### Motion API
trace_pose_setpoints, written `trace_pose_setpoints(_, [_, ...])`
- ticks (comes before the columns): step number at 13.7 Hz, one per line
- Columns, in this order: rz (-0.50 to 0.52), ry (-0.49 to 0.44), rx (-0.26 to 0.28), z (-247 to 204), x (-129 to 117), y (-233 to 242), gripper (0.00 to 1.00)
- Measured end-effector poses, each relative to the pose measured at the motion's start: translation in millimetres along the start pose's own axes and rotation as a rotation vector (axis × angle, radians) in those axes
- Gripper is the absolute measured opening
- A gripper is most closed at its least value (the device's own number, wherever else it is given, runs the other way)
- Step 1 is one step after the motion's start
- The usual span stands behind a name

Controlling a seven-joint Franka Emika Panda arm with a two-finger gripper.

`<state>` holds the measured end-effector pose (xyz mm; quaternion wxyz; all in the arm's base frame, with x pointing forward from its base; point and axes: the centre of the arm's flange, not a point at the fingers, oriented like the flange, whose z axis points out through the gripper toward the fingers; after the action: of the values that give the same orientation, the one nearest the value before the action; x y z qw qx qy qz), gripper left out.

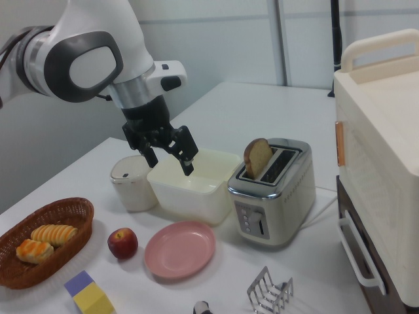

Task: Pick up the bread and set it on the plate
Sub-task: 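Move the open gripper over the toaster toward the toast slice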

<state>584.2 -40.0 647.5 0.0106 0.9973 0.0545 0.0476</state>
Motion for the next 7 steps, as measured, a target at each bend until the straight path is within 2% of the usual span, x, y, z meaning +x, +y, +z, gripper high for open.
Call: trace_pose_setpoints(7, [-0.045,0.000,0.001,0.0,0.7,-3.7,1.00])
